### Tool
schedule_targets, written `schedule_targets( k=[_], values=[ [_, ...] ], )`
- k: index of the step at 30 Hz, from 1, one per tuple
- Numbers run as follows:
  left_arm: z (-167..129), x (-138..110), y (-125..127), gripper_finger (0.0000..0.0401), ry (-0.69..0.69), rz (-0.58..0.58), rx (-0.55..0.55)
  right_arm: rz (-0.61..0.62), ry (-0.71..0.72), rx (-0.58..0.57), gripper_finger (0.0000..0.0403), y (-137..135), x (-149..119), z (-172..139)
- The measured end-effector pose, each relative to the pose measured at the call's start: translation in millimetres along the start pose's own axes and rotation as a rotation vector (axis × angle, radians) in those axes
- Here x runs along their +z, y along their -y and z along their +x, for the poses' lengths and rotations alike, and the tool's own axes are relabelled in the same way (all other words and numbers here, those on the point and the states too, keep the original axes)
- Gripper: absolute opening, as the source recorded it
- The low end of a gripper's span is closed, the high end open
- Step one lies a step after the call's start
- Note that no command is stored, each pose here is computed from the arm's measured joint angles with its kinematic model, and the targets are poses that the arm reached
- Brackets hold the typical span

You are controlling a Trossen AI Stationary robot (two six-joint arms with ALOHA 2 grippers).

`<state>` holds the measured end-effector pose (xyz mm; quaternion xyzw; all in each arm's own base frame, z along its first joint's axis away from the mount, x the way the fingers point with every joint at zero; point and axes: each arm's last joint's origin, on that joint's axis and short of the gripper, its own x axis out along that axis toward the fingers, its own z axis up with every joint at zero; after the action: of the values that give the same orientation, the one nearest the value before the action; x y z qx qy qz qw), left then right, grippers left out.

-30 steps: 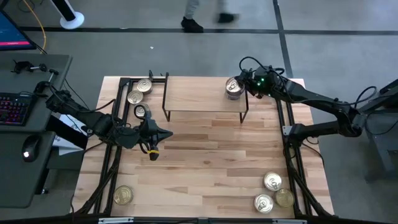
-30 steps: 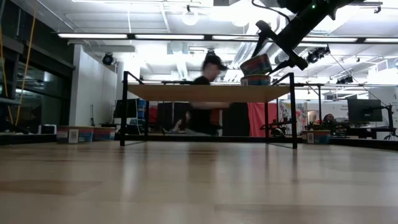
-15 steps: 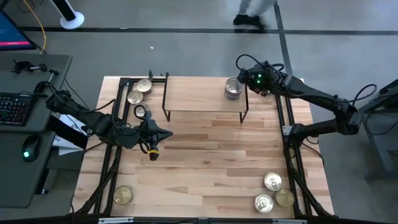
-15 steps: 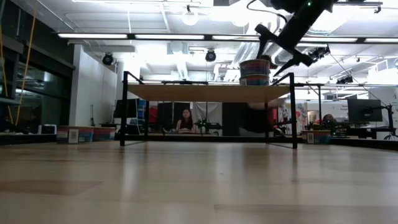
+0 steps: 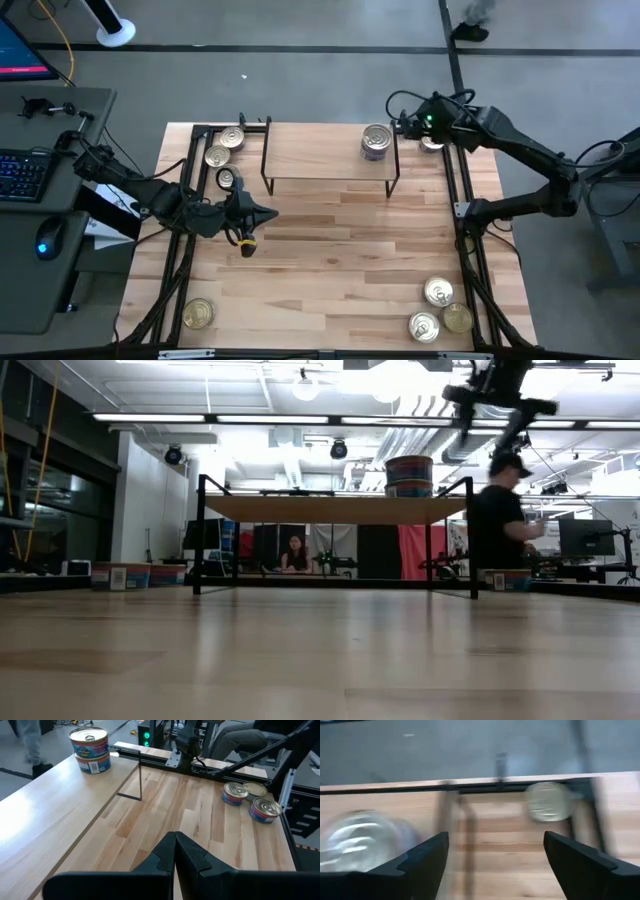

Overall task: Stack canned seafood by type on shelf
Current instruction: Stack the blue tuna can on top of the stacked blue tuna cans on the shelf

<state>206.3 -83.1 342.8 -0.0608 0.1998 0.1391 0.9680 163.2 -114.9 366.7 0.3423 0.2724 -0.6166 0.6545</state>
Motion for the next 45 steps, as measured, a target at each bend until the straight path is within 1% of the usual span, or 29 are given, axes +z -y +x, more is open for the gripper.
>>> schedule_targets(
  k=[4, 8, 10, 12, 13, 15, 17, 18, 19, 21, 22, 24, 26, 28, 30, 35, 37, 40, 43, 45],
  values=[
    [0.1, 0.0, 0.0, 0.0000, 0.000, 0.000, -0.001, 0.033, -0.008, -0.157, 0.0317, 10.7, -11.9, 11.6],
    [0.1, -0.1, 0.0, 0.0000, -0.001, 0.001, -0.001, 0.016, -0.042, -0.196, 0.0311, 15.5, -16.8, 39.1],
    [0.0, 0.1, -0.1, 0.0000, 0.001, 0.001, 0.002, 0.050, -0.087, -0.214, 0.0289, 19.9, -14.4, 55.9],
    [0.0, 0.3, 0.0, 0.0000, 0.005, -0.009, 0.002, 0.100, -0.123, -0.244, 0.0249, 25.4, -9.8, 71.4],
    [-0.8, 1.0, -0.4, 0.0000, 0.009, -0.024, 0.000, 0.131, -0.130, -0.257, 0.0220, 28.1, -5.5, 78.2],
    [-2.3, 1.8, -1.3, 0.0000, 0.014, -0.034, -0.002, 0.187, -0.140, -0.255, 0.0151, 32.9, 3.9, 89.9],
    [-4.6, 2.7, -2.9, 0.0000, 0.019, -0.029, -0.004, 0.213, -0.144, -0.226, 0.0065, 35.5, 13.5, 101.5],
    [-5.3, 3.2, -3.6, 0.0000, 0.022, -0.024, -0.003, 0.216, -0.143, -0.209, 0.0034, 35.6, 17.8, 107.6],
    [-5.7, 3.9, -5.0, 0.0000, 0.026, -0.022, 0.003, 0.220, -0.138, -0.203, 0.0019, 36.6, 22.3, 114.6],
    [-6.6, 5.5, -8.2, 0.0000, 0.036, -0.014, 0.019, 0.266, -0.130, -0.229, 0.0021, 36.7, 28.9, 127.1],
    [-6.8, 6.1, -9.9, 0.0000, 0.041, -0.015, 0.031, 0.270, -0.127, -0.234, 0.0021, 34.9, 32.2, 134.2],
    [-7.1, 8.3, -14.2, 0.0000, 0.057, -0.027, 0.061, 0.231, -0.143, -0.240, 0.0012, 34.9, 37.6, 152.6],
    [-6.2, 10.0, -17.3, 0.0000, 0.072, -0.041, 0.093, 0.191, -0.199, -0.253, 0.0003, 35.8, 37.0, 171.0],
    [-5.4, 11.0, -20.6, 0.0000, 0.082, -0.057, 0.126, 0.180, -0.197, -0.317, 0.0008, 35.5, 35.2, 184.7],
    [-4.9, 12.3, -22.8, 0.0000, 0.093, -0.068, 0.149, 0.171, -0.168, -0.367, 0.0010, 32.7, 33.7, 192.7],
    [-2.9, 15.4, -26.6, 0.0000, 0.119, -0.088, 0.188, 0.139, -0.157, -0.426, 0.0002, 29.8, 29.4, 208.7],
    [-2.0, 15.9, -28.5, 0.0000, 0.121, -0.091, 0.203, 0.128, -0.179, -0.442, 0.0002, 30.8, 24.1, 216.6],
    [-1.0, 16.4, -30.4, 0.0000, 0.121, -0.094, 0.214, 0.068, -0.236, -0.476, 0.0002, 35.8, 11.7, 224.8],
    [-0.1, 16.9, -32.1, 0.0000, 0.119, -0.076, 0.224, -0.008, -0.226, -0.500, 0.0000, 34.0, 3.4, 225.9],
    [0.3, 17.2, -32.8, 0.0000, 0.118, -0.054, 0.229, -0.017, -0.214, -0.506, 0.0000, 34.1, 1.3, 227.3]
  ],
)
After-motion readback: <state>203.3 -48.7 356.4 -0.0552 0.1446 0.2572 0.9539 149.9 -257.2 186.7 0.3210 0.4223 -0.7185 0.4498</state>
